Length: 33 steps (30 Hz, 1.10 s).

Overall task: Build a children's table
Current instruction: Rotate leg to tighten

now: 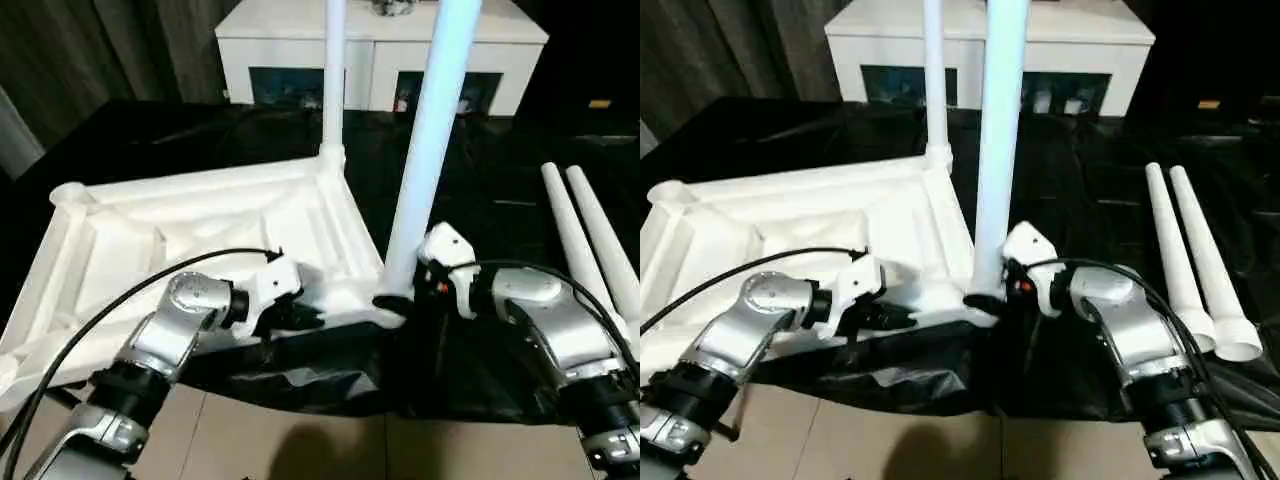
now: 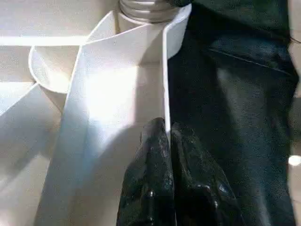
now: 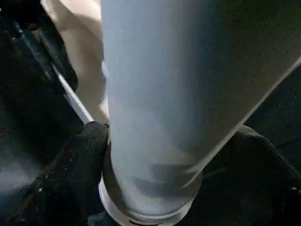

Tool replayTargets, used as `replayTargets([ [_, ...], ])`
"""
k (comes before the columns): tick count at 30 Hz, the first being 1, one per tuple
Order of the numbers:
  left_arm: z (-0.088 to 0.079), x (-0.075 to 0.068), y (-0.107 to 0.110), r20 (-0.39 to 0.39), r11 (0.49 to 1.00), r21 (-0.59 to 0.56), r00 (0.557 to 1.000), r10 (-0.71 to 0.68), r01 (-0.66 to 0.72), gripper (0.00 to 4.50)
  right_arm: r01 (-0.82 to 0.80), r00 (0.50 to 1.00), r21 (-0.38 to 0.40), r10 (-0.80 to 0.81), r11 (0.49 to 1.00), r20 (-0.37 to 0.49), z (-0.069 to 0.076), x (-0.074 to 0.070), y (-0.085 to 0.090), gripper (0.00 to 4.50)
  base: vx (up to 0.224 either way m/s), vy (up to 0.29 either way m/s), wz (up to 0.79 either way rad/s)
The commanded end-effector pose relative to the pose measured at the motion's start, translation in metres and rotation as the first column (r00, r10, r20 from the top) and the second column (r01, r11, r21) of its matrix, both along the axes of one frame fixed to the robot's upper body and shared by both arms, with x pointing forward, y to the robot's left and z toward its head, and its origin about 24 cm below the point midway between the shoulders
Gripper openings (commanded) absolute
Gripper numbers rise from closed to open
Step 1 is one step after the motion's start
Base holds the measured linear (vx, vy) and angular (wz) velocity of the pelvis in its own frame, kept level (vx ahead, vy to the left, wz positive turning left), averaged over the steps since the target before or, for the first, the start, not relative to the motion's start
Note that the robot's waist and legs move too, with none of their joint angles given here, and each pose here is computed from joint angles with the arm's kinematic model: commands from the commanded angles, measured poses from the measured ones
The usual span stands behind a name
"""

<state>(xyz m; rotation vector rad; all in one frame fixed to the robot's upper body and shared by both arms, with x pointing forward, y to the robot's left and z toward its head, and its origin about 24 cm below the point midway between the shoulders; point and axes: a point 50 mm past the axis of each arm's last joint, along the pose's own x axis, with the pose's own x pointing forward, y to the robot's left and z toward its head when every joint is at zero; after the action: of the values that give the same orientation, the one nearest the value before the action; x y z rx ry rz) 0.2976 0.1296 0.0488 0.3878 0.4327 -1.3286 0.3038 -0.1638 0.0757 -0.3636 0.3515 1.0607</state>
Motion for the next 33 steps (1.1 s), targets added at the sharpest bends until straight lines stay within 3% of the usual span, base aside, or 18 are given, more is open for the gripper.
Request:
replayTargets([
  [1, 0.009, -0.002, -0.007, 0.023, 0.997, -0.017, 0.997, -0.071, 0.072, 0.00, -0.038, 0.999, -0.006, 0.038, 0.999, 0.005, 0.002, -0.002, 0.004, 3.87, 0.000, 0.000, 0.00],
  [10, 0.009, -0.001, -0.006, 0.023, 0.998, -0.015, 0.998, -0.065, 0.065, 0.00, -0.076, 0.996, -0.037, 0.074, 0.996, -0.046, -0.009, -0.005, 0.003, 3.87, 0.000, 0.000, 0.00],
  [21, 0.008, -0.001, -0.005, 0.016, 0.998, -0.017, 0.998, -0.065, 0.065, 0.00, -0.071, 0.995, -0.003, 0.070, 0.997, -0.064, -0.011, -0.005, 0.006, 2.79, 0.000, 0.000, 0.00],
  [25, 0.008, -0.001, -0.005, 0.008, 0.998, -0.017, 0.998, -0.067, 0.067, 0.00, -0.044, 0.996, 0.042, 0.047, 0.998, -0.082, -0.013, -0.006, 0.006, 2.74, 0.000, 0.000, 0.00],
  [29, 0.006, 0.003, -0.007, 0.019, 0.999, -0.018, 0.999, -0.026, 0.027, 0.00, 0.109, 0.991, 0.090, -0.100, 0.990, -0.093, -0.020, 0.004, 0.008, 2.72, 0.000, 0.000, 0.00],
  [33, 0.000, 0.016, -0.018, 0.049, 0.994, -0.028, 0.993, 0.105, -0.103, 0.00, 0.350, 0.934, 0.119, -0.337, 0.929, -0.120, -0.035, 0.016, 0.021, 2.72, 0.000, 0.000, 0.00],
])
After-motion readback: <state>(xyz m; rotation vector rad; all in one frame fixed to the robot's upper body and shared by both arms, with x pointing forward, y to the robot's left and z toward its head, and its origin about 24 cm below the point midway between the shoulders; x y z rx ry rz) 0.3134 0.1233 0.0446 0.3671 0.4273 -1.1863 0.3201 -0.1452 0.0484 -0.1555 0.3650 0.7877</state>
